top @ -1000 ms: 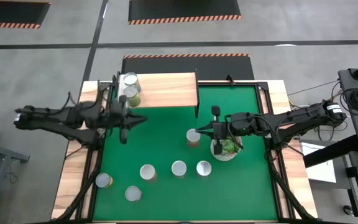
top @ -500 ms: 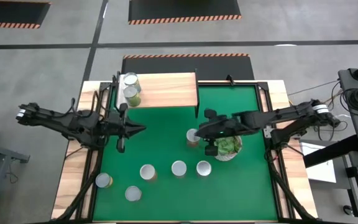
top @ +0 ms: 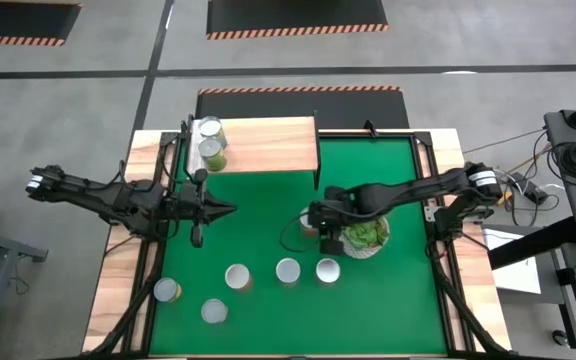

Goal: Pick and place cans onto a shelf
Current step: Put the top canned pineapple on the shelf

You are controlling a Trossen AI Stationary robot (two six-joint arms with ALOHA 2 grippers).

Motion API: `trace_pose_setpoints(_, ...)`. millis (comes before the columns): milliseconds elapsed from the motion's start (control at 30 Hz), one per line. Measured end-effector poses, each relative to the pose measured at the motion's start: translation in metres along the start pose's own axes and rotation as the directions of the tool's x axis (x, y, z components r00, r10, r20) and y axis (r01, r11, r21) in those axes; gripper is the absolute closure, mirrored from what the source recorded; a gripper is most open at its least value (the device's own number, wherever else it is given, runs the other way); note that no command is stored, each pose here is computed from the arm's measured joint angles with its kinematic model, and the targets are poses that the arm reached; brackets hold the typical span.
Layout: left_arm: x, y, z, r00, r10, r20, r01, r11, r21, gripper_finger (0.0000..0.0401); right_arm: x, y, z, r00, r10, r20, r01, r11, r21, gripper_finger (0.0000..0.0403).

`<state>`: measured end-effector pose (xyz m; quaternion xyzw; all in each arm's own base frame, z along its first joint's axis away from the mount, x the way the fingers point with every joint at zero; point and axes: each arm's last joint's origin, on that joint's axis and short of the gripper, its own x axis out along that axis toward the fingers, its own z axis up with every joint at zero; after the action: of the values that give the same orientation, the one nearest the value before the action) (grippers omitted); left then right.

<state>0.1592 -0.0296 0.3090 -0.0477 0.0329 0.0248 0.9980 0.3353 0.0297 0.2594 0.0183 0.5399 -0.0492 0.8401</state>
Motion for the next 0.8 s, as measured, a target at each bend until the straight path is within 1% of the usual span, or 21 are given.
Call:
trace_pose_setpoints(100,0.000,0.000,0.000,1.000,0.000,-0.001,0.000,1.000,0.000,0.0401,0.000,-0.002,0.002,0.999,-0.029,0.018,0.029,1.000,0.012,0.0295)
trace_pose_setpoints(233,0.000,0.000,0.000,1.000,0.000,-0.003,0.000,1.000,0.001,0.0401,-0.001,-0.006,0.003,0.991,-0.127,0.042,0.125,0.991,0.043,0.0216)
trace_pose_setpoints(300,0.000,0.000,0.000,1.000,0.000,-0.003,0.000,1.000,0.002,0.0401,-0.001,-0.008,0.003,0.987,-0.156,0.045,0.154,0.987,0.056,0.0174)
trace_pose_setpoints(433,0.000,0.000,0.000,1.000,0.000,-0.003,0.000,1.000,0.007,0.0401,0.010,-0.011,0.004,0.986,-0.168,0.014,0.167,0.984,0.058,0.0096)
trace_pose_setpoints(533,0.000,0.000,0.000,1.000,0.000,-0.004,0.000,1.000,0.020,0.0401,0.019,-0.010,0.004,0.987,-0.161,-0.008,0.162,0.986,0.042,0.0050)
trace_pose_setpoints(633,0.000,0.000,0.000,1.000,0.000,-0.004,0.000,1.000,0.024,0.0401,0.025,-0.009,0.005,0.993,-0.115,-0.022,0.116,0.993,0.035,0.0027)
trace_pose_setpoints(800,0.000,0.000,0.000,1.000,0.000,-0.005,0.000,1.000,0.024,0.0401,0.031,-0.012,0.003,0.991,-0.124,-0.047,0.125,0.992,0.028,0.0022)
